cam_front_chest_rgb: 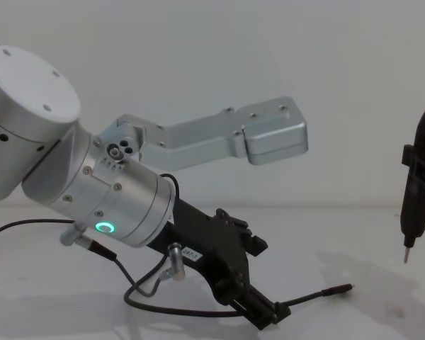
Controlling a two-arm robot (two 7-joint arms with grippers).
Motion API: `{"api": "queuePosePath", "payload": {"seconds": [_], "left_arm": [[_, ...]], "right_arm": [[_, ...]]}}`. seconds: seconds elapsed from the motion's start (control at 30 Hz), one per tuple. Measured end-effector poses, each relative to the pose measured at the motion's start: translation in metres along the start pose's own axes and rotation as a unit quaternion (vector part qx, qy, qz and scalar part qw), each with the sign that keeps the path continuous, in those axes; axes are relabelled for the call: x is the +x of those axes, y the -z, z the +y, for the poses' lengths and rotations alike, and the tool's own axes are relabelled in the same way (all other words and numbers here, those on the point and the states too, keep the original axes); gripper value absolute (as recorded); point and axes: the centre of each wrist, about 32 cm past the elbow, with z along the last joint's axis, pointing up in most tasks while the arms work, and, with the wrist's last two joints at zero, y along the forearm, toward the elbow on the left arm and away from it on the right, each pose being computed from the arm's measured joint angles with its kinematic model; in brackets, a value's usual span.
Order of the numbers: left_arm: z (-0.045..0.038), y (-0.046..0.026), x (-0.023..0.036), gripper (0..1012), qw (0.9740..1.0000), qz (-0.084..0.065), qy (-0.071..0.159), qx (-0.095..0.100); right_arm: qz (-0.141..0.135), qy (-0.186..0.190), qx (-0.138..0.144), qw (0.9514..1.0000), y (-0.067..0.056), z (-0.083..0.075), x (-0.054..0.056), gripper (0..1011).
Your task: Pick up the data cable with the one hand.
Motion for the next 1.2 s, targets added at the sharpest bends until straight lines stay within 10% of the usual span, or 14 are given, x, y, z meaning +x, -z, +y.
{"api": "queuePosePath", "payload": {"seconds": [0.37,1.2], "left_arm": [[-0.0043,-0.0016,0.0005,851,0.9999,0.006,0.001,0.009],[-0.0067,-0.0027,0.0008,89,0.9999,0.010,0.002,0.014]], "right_arm": [[0.000,0.000,0.000,1.0000,0.0000,0.0000,0.0000,268],[0.000,0.000,0.000,1.0000,0.0000,0.0000,0.0000,268]]}}
